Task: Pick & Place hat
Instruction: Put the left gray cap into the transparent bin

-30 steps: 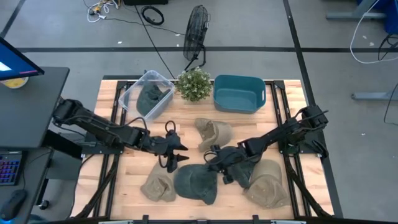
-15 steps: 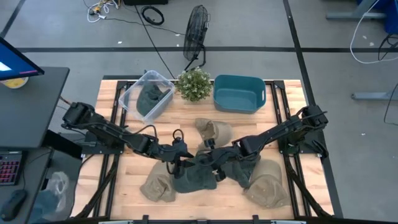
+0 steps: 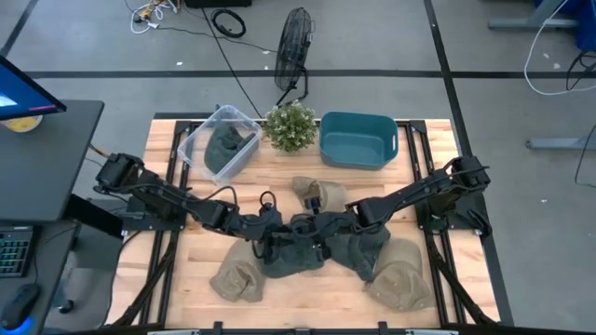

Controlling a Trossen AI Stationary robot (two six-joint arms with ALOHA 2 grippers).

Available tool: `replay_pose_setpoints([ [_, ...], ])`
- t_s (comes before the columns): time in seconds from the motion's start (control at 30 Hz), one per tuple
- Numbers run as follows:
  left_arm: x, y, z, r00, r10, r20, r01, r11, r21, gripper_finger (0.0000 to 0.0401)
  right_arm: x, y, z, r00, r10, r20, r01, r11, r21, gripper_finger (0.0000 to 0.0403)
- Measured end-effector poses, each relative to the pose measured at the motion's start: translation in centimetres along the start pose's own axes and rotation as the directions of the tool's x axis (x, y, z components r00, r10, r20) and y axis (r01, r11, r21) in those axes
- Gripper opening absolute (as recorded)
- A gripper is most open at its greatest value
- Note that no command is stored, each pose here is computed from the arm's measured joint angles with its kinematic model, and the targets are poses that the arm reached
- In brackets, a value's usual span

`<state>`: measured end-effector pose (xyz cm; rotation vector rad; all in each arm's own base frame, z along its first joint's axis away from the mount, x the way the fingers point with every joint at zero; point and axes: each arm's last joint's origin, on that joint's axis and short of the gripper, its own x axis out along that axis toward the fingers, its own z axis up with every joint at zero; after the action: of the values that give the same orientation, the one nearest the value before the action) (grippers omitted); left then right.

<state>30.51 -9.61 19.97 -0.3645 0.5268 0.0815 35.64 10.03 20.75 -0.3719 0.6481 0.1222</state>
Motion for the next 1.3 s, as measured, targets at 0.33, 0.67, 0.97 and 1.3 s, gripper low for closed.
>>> replay_pose_setpoints([
  [0.33,0.2,0.8,0.4,1.000,0.031,0.005,-0.031,0.999,0.019,0.0177,-0.1,-0.1,1.0,0.995,-0.011,0.101,0.012,1.000,-0.011,0.0009],
  [0.67,0.2,0.8,0.3,1.000,0.029,-0.009,-0.028,0.999,0.026,0.0062,0.0,-0.2,0.9,0.995,-0.018,0.094,0.022,0.999,-0.040,0.0010],
  [0.97,0.2,0.8,0.2,0.999,0.037,-0.014,-0.038,0.999,-0.005,0.0019,-0.3,0.9,0.8,0.998,-0.032,0.060,0.035,0.998,-0.043,0.0083],
  [1.3,-2.7,-0.1,4.0,0.975,0.220,0.021,-0.221,0.971,0.094,0.0014,-2.0,4.8,0.3,0.974,-0.218,-0.052,0.214,0.974,-0.072,0.0186],
])
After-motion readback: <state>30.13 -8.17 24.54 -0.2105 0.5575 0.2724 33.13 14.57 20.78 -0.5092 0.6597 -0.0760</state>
